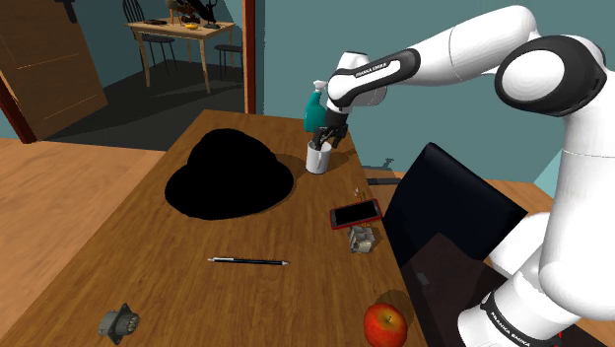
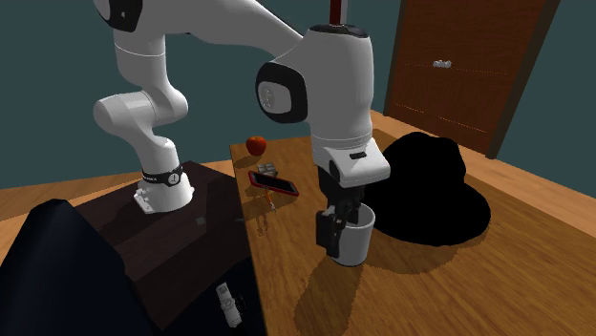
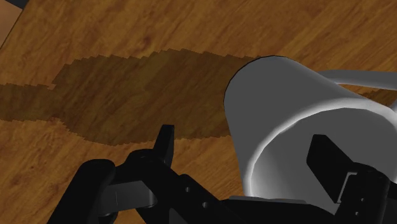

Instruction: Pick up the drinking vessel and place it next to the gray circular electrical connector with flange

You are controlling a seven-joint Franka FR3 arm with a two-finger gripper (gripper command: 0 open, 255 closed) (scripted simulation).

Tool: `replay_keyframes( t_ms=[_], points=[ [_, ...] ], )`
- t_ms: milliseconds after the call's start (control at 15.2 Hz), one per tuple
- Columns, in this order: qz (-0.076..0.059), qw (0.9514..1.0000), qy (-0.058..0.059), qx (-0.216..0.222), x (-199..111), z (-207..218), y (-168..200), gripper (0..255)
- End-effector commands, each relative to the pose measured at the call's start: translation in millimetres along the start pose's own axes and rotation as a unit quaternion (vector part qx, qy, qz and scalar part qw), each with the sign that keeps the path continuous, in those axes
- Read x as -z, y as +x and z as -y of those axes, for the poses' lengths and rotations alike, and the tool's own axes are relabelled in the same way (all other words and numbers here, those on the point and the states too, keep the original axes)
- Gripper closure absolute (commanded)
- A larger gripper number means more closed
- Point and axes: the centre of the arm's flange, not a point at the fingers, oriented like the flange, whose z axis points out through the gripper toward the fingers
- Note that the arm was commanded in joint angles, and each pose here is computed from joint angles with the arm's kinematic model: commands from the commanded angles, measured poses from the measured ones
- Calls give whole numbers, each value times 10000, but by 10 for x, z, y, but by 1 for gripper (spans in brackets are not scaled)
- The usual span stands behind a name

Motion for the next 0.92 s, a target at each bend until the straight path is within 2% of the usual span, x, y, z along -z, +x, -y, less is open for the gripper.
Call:
replay_keyframes(
  t_ms=[0, 198, 264, 858],
  points=[
    [-1, 10000, 0, 0, -2, 1, 1, 0],
    [0, 10000, 0, 0, -2, 1, 1, 0],
    [0, 10000, 0, 0, -2, 1, 1, 255],
    [-1, 10000, 0, 0, -2, 1, 1, 255]
  ],
)
